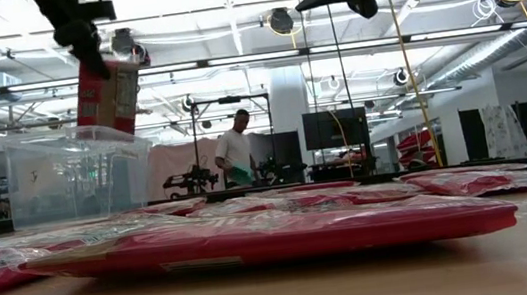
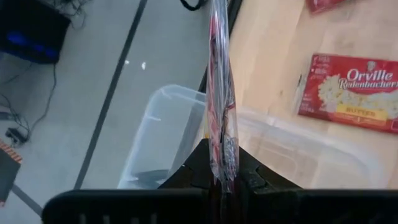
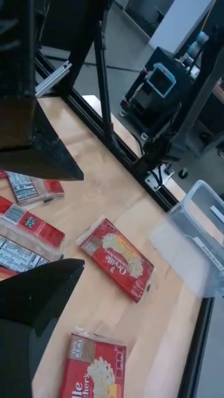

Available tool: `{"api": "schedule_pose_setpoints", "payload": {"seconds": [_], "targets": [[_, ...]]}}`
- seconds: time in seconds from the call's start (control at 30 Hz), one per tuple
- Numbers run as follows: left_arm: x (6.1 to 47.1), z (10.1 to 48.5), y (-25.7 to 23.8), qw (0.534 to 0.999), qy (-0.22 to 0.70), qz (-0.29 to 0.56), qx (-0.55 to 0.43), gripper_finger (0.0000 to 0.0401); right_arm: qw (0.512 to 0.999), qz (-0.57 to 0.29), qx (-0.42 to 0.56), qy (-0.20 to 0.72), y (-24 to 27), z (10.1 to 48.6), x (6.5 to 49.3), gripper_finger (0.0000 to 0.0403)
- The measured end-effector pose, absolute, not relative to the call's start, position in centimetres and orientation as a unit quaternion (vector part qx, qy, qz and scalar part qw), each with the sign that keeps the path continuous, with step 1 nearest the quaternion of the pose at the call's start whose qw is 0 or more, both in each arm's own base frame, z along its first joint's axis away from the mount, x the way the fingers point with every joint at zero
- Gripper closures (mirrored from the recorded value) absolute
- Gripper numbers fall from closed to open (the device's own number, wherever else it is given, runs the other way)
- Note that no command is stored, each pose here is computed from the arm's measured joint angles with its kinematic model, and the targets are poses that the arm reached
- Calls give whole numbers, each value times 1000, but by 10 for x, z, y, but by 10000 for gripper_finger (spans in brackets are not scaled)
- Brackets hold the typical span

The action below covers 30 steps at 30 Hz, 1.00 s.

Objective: Sort popcorn bags into baskets
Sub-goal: Put the red popcorn bag into the transparent container

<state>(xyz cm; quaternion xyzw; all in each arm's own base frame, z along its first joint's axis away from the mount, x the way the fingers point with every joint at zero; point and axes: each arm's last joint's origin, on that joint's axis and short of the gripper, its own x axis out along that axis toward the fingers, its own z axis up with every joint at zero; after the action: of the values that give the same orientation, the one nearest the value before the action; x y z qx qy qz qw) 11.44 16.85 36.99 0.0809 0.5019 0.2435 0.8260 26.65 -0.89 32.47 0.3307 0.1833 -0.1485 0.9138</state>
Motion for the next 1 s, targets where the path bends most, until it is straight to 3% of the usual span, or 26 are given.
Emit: {"api": "schedule_pose_setpoints", "payload": {"seconds": [0.33, 0.8, 1.0], "targets": [[120, 321, 181, 806, 529, 251, 83, 374, 915, -146, 327, 185, -9, 325, 267, 193], [118, 277, 194, 822, 497, 269, 75, 370, 936, -135, 262, 194, -9, 325, 267, 193], [115, 257, 193, 816, 506, 273, 57, 326, 944, -147, 224, 195, -10, 324, 266, 193]]}}
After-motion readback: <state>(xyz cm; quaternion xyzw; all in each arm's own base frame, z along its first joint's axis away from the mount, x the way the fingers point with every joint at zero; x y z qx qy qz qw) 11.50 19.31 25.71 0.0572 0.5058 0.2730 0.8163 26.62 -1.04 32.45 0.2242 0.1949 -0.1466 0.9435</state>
